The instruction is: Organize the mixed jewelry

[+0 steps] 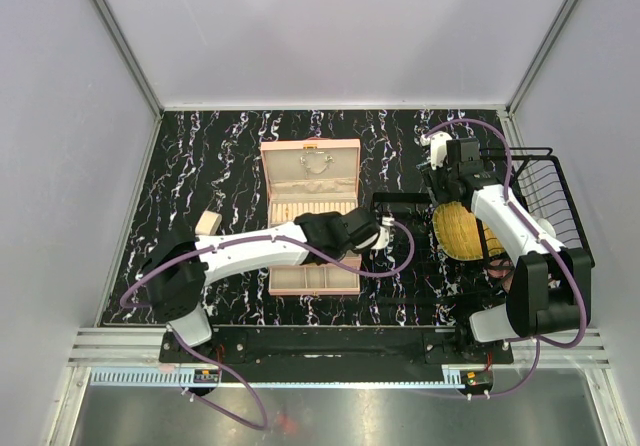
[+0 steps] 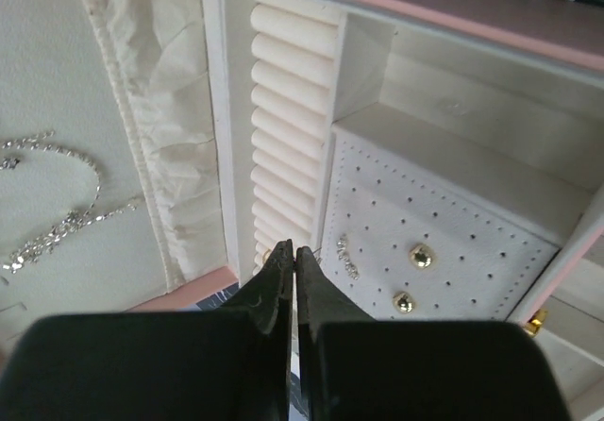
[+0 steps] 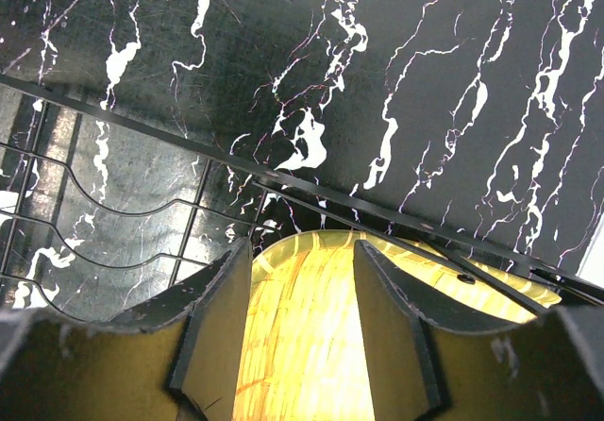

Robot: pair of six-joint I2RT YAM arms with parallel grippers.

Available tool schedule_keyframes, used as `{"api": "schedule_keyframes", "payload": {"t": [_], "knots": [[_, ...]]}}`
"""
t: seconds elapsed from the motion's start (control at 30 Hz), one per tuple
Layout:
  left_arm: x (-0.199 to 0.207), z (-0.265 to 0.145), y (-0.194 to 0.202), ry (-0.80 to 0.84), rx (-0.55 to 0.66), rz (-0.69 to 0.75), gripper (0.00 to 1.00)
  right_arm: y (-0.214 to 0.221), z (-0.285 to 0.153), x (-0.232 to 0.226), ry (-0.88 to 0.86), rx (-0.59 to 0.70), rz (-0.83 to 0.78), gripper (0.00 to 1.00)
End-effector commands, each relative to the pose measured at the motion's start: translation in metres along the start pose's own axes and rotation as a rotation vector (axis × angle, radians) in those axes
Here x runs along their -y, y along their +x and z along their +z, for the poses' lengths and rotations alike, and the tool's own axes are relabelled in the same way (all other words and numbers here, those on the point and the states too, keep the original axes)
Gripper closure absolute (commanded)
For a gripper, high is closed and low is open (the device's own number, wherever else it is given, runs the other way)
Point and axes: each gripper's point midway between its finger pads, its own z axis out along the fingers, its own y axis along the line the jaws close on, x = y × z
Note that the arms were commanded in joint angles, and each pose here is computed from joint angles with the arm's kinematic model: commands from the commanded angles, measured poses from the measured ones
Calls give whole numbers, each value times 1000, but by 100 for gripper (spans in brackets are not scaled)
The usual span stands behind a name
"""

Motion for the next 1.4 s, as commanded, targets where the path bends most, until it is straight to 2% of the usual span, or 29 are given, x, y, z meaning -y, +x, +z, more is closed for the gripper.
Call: {"api": "schedule_keyframes", "payload": {"t": [0.0, 0.53, 1.37], "knots": [[-8, -2, -16, -40, 23, -4, 100, -20, -6, 13, 31, 56, 31, 47], [8, 11, -13, -38, -34, 41, 100, -19, -7, 11, 12, 56, 40, 46], [16, 21, -17, -19, -52, 62, 100, -19, -7, 8, -1, 59, 37, 46]]}}
